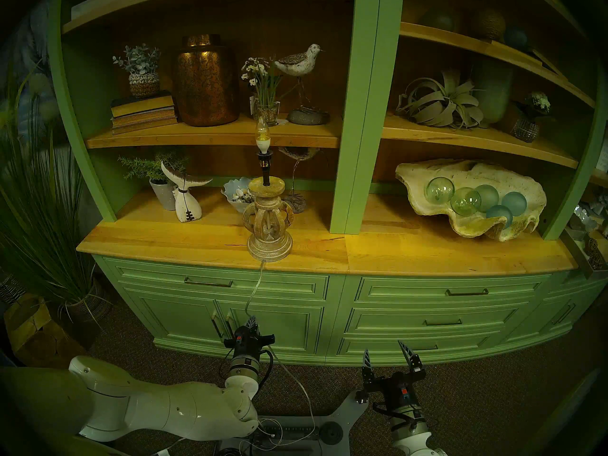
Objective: Grab cable and switch light on
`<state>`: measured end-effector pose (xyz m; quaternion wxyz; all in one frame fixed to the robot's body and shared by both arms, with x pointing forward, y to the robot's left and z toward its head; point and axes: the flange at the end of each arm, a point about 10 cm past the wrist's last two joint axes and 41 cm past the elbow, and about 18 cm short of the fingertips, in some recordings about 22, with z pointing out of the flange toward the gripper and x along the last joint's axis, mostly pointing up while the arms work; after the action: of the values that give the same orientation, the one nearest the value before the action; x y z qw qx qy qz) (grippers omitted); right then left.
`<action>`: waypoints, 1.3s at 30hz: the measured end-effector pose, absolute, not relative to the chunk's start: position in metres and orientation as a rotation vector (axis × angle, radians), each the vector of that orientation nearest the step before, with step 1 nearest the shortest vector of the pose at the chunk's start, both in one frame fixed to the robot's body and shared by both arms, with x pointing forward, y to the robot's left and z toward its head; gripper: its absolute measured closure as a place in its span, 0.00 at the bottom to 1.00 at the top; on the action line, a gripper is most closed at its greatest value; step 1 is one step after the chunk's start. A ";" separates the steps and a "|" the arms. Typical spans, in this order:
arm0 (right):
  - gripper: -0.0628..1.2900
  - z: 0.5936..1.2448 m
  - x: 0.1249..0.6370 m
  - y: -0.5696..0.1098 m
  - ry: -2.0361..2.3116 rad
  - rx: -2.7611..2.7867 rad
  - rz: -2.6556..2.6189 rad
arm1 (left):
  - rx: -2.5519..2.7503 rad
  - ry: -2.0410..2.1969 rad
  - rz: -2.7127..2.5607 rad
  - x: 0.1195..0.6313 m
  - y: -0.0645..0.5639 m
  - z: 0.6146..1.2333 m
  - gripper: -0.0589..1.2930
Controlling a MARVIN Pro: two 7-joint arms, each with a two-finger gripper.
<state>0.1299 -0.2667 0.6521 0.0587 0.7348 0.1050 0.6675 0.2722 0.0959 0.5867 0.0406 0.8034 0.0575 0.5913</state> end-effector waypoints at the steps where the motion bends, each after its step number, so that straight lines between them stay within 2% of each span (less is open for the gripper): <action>1: 0.03 0.652 0.130 -0.267 0.318 2.226 2.022 | 2.467 0.153 1.794 0.270 0.096 0.587 0.97; 8: 0.03 0.652 0.130 -0.267 0.318 2.227 2.021 | 2.457 -0.124 1.660 0.253 0.098 0.588 0.97; 14: 0.03 0.651 0.130 -0.267 0.318 2.227 2.020 | 2.400 -0.297 1.623 0.265 0.113 0.600 0.97; 22: 0.03 0.651 0.130 -0.267 0.318 2.227 2.020 | 2.312 -0.457 1.573 0.281 0.125 0.622 0.97; 33: 0.03 0.652 0.130 -0.267 0.318 2.226 2.022 | 2.263 -0.644 1.299 0.252 0.121 0.630 0.97; 39: 0.03 0.652 0.130 -0.267 0.318 2.226 2.022 | 2.213 -0.668 1.263 0.258 0.131 0.636 0.97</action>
<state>0.1302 -0.2668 0.6519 0.0588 0.7348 0.1050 0.6675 0.2576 0.1307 0.6361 0.2511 0.8133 -0.2455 0.4640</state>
